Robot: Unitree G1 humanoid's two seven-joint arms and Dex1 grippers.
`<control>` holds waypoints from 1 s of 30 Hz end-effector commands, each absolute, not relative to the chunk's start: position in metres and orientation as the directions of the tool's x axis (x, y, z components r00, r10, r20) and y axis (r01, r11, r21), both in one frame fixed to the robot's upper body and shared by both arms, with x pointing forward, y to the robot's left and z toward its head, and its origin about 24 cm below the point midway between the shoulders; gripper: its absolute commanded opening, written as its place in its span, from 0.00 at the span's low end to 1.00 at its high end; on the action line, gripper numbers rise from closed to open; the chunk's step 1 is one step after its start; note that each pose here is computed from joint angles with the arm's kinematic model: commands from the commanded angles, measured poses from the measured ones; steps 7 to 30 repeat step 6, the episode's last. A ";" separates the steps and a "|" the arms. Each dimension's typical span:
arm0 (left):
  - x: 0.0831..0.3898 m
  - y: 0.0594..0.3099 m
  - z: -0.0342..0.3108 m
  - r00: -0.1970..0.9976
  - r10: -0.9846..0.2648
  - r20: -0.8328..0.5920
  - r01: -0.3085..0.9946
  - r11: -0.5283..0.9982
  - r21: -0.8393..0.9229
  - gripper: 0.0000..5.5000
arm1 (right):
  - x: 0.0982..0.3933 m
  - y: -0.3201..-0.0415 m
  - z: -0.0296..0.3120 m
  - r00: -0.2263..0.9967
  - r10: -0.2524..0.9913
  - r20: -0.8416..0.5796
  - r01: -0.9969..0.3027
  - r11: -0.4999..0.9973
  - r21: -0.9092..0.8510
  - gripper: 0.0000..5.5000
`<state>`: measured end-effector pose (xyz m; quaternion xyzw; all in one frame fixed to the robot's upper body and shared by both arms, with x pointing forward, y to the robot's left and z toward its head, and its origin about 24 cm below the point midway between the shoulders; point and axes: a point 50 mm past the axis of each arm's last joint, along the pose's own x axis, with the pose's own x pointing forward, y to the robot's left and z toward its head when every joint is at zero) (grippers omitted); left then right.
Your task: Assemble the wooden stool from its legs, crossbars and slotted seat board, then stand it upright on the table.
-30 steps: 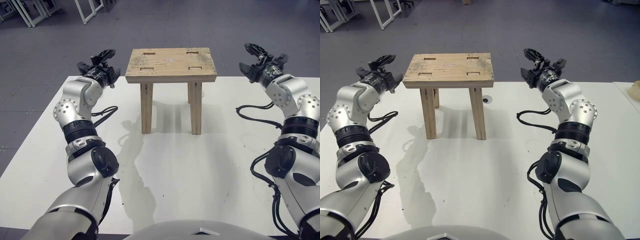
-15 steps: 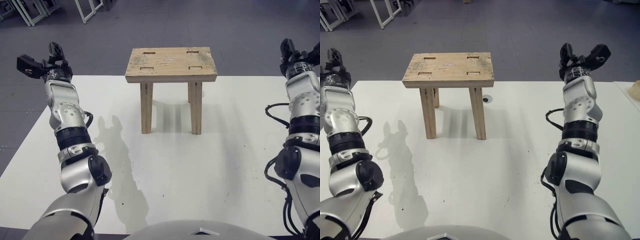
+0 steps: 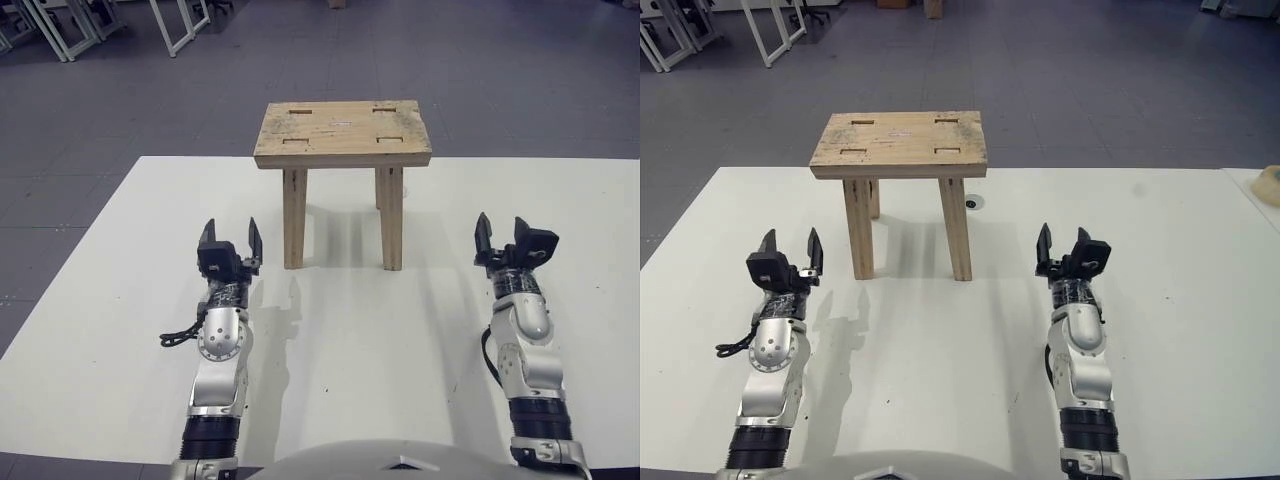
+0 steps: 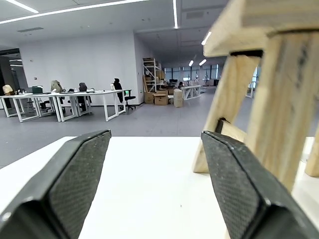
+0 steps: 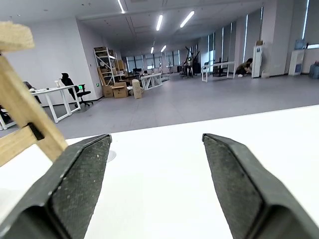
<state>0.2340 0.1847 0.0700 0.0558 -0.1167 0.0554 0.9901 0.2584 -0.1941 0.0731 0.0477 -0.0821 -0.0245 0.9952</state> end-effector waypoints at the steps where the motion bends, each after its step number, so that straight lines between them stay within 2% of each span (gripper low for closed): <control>1: 0.238 0.175 0.079 0.960 0.043 0.277 -0.076 0.991 0.108 0.61 | 0.261 -0.188 0.083 0.977 -0.026 0.211 0.012 0.998 0.069 0.61; 6: 0.239 0.172 0.078 0.961 0.025 0.275 -0.057 0.993 0.107 0.61 | 0.259 -0.182 0.082 0.977 0.014 0.211 -0.021 0.999 0.030 0.61; 30: 0.239 0.172 0.078 0.961 0.025 0.275 -0.057 0.993 0.107 0.61 | 0.259 -0.182 0.082 0.977 0.014 0.211 -0.021 0.999 0.030 0.61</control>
